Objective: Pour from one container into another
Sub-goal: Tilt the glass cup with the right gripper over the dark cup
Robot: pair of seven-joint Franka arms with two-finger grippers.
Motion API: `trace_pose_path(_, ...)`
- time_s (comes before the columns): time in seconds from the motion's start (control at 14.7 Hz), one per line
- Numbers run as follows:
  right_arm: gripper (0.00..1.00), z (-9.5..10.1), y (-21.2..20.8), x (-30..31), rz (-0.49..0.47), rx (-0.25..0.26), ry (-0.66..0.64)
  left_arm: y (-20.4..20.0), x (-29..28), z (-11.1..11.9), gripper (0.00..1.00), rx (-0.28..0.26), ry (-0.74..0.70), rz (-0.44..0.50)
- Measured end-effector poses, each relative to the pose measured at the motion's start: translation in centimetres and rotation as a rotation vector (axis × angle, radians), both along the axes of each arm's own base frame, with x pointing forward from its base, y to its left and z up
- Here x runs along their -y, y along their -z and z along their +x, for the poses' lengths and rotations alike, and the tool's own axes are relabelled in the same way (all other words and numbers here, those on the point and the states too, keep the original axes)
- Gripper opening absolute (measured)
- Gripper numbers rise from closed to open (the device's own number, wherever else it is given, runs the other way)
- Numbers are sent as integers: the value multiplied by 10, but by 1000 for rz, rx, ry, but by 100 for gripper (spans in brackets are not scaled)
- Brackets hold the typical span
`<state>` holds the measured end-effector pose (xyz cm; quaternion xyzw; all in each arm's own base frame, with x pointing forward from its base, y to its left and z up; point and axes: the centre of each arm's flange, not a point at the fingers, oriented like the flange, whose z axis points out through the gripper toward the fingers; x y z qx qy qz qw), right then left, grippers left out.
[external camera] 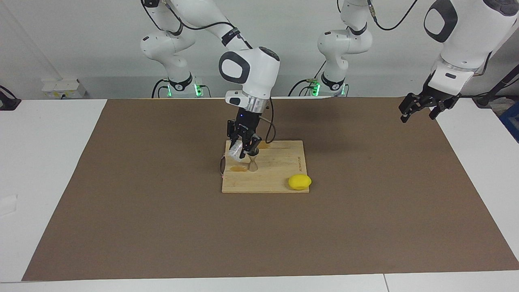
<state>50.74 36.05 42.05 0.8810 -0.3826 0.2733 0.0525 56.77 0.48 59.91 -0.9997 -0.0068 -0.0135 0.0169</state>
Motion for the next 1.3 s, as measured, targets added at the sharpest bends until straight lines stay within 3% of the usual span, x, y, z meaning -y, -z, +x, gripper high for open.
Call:
trace_pose_path(0.48, 50, -5, 0, -6, -19, 19, -36, -4, -3, -11, 100, -55, -12, 0)
trace_pose_path(1.3, 50, -9, -6, -13, -35, 26, -83, -9, -12, -15, 100, -52, -28, -1)
